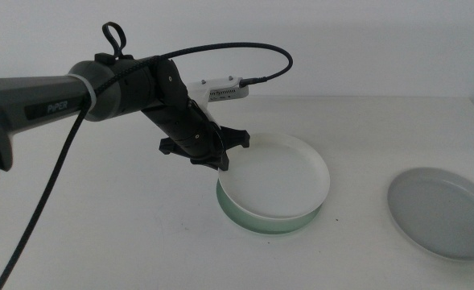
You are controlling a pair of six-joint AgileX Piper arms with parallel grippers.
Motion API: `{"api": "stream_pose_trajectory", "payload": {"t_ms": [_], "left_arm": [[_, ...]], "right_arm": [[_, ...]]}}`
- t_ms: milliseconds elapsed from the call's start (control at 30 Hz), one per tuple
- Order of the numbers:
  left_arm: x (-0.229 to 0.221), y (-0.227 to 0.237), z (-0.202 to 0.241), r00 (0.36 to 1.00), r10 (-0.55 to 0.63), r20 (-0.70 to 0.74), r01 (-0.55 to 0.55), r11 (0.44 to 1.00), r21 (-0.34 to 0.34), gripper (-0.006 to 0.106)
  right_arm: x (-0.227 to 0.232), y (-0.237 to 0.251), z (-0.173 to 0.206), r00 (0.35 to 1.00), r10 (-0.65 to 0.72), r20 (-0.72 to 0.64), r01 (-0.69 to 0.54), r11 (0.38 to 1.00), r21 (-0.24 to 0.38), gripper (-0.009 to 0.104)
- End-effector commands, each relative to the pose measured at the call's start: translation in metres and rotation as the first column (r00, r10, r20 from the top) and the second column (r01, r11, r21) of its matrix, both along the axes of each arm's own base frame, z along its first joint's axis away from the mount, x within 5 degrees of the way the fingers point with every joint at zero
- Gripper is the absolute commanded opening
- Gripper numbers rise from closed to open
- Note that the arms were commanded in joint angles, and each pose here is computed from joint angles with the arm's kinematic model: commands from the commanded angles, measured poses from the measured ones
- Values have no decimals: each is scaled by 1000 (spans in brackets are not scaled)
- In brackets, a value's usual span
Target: Stack the three bowls on top of each other.
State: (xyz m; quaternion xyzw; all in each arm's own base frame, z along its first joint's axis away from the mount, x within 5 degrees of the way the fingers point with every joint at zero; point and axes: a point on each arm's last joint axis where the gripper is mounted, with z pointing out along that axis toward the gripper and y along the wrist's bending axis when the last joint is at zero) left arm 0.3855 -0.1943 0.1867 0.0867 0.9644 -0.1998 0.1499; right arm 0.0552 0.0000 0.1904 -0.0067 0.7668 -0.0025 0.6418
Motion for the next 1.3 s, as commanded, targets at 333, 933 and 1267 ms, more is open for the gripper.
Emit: {"api": "stream_pose_trajectory", "payload": {"t_ms": [333,933,1267], "left_arm": [[-2,-3,-6,999,-27,-34,27,1000,-5,2],[-12,5,36,986,-151,65,152,988,-3,94],[-110,39,188,801,-329,500,384,923,-9,94]], "right_arm": [[0,0,0,1000,-2,9,2,1000,-12,78],[0,0,0,1000,-2,9,2,1000,-12,78],[0,0,0,1000,-2,9,2,1000,-12,78]]}}
